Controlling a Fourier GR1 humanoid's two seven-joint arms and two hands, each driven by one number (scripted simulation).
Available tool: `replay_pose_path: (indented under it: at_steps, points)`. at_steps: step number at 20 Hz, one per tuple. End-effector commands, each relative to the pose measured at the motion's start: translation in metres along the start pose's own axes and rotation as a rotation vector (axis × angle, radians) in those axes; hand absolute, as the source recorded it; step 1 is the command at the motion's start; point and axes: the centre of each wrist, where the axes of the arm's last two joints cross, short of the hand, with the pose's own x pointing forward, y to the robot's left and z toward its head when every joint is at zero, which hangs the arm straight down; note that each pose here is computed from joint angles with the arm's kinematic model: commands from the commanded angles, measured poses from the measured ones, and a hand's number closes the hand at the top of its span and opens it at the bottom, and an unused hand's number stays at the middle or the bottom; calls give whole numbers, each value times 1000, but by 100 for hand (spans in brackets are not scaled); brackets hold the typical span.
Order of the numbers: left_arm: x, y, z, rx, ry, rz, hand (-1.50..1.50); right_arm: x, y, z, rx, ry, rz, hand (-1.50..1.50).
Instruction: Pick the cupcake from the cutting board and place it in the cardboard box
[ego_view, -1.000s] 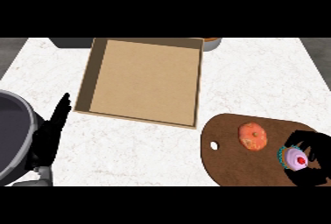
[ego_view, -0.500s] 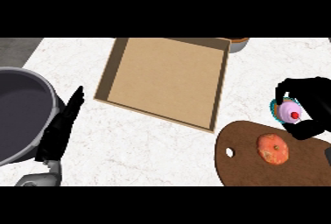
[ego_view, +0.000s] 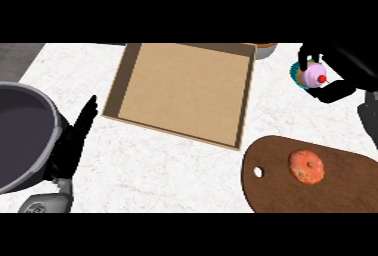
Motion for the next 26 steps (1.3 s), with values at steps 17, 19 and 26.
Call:
replay_pose_path:
  at_steps: [17, 19, 26]
  points:
    - [-32, 21, 26, 53, 78, 7, 0, 92, -73, -120, -129, -574, -505, 150]
    - [-22, 16, 19, 84, 67, -5, 0, 120, -62, -123, -115, -563, -490, 150]
    - [-28, 28, 20, 74, 53, 6, 0, 179, -37, -160, -45, -520, -436, 150]
